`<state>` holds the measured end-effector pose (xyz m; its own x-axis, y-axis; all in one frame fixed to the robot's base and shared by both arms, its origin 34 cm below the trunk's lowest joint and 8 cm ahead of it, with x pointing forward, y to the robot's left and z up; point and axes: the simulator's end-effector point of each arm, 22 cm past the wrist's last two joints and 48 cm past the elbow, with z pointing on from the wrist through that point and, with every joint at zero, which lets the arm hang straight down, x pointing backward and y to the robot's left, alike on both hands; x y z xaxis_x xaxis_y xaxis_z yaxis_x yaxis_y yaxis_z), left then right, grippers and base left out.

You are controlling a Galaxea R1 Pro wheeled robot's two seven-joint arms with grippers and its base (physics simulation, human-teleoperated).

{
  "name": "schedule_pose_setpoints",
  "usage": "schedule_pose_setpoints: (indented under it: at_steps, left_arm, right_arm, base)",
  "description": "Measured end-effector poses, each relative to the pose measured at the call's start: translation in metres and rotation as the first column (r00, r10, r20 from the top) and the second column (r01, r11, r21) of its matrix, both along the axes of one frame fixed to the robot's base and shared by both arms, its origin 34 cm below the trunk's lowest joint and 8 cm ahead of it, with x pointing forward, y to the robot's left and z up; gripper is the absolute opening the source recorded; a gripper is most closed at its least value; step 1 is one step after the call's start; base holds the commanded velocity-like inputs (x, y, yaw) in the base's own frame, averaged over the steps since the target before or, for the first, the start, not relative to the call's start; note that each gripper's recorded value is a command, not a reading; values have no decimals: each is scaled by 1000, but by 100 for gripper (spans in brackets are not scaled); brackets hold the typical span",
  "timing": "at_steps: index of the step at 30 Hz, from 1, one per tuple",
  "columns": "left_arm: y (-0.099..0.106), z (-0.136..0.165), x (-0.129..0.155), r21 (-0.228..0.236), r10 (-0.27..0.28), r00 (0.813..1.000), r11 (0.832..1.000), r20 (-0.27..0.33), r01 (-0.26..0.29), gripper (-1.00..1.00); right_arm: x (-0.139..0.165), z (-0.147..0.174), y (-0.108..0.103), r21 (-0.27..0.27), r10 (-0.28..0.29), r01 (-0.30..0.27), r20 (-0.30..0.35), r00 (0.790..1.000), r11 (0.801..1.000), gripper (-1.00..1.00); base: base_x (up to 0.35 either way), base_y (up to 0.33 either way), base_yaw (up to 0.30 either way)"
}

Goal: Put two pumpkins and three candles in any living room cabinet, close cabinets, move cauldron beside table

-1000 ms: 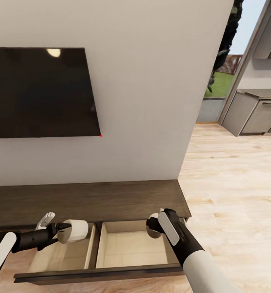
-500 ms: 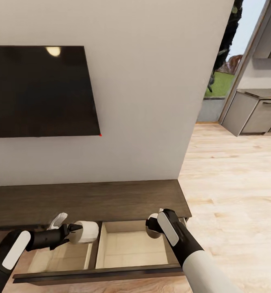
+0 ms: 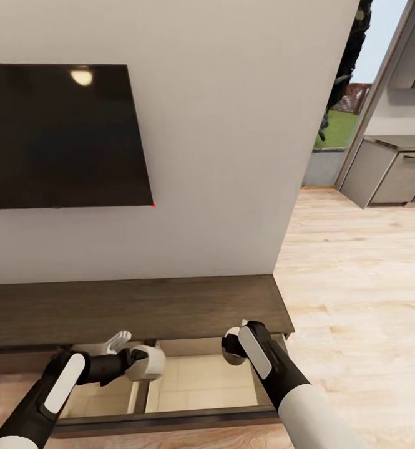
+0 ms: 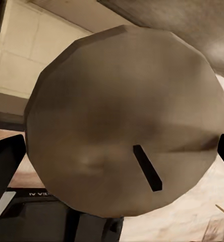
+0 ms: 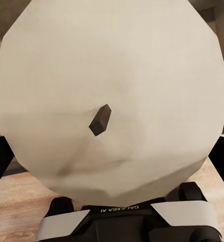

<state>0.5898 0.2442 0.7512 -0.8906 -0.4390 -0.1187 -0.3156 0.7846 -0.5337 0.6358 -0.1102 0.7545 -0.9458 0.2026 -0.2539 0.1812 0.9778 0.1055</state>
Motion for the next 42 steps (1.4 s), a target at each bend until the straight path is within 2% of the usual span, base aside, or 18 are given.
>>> schedule_pose_setpoints:
  at_steps: [1,2,5,7,8,11,12,17,22,26,30,34,39,42]
  left_arm:
    - [-3,-4,2,23,6,1000,1000,3,-6,-100]
    - [-6,-12,2,76,3,1000,997,2,-4,-100]
    - [-30,-29,-5,169,-35,999,985,-26,39,-100]
    - [-53,-32,-6,171,-42,998,984,-36,48,-100]
    - [-57,-34,-7,185,-50,998,981,-41,57,-100]
    - [-75,-36,-7,183,-57,997,981,-43,64,-100]
    - [-79,-36,-5,184,-57,998,981,-36,63,-100]
    - [-82,-43,4,274,-91,996,958,6,86,-100]
    - [-105,-47,5,296,-131,991,948,16,120,-100]
    - [-123,-50,10,317,-169,984,937,55,143,-100]
    - [-125,-58,7,366,-189,981,917,46,160,-100]
    - [-130,-64,7,393,-173,984,908,45,142,-100]
    - [-130,-73,7,404,-162,986,905,42,132,-100]
    - [-130,-77,6,406,-163,986,904,41,132,-100]
  right_arm:
    - [0,-1,0,0,1,-1,0,1000,1000,-100]
    - [0,-3,0,-1,3,-3,-3,1000,1000,-100]
    - [0,-7,1,-2,4,-4,-5,1000,1000,-100]
    - [0,-9,0,-2,5,-5,-5,1000,1000,-100]
    - [0,-10,1,-2,5,-5,-5,1000,1000,-100]
    - [1,-13,1,-2,5,-5,-5,1000,1000,-100]
    - [1,-14,1,-2,5,-5,-5,1000,1000,-100]
    - [0,-22,0,-4,8,-8,-14,1000,1000,-100]
    - [-4,-31,4,-16,31,-31,-22,999,999,-100]
    - [-16,-48,1,-33,38,-40,-61,997,999,-100]
    - [-19,-56,0,-37,40,-43,-72,997,998,-100]
    - [-19,-62,0,-37,41,-44,-75,996,998,-100]
    - [-18,-68,2,-46,56,-59,-64,996,997,-100]
    - [-10,-69,8,-61,72,-73,-19,997,995,-100]
  base:
    - [0,0,0]
    - [0,0,0]
    - [0,0,0]
    - [0,0,0]
    - [0,0,0]
    - [0,0,0]
    - [0,0,0]
    - [0,0,0]
    - [0,0,0]
    - [0,0,0]
    - [0,0,0]
    - [0,0,0]
    - [0,0,0]
    - [0,0,0]
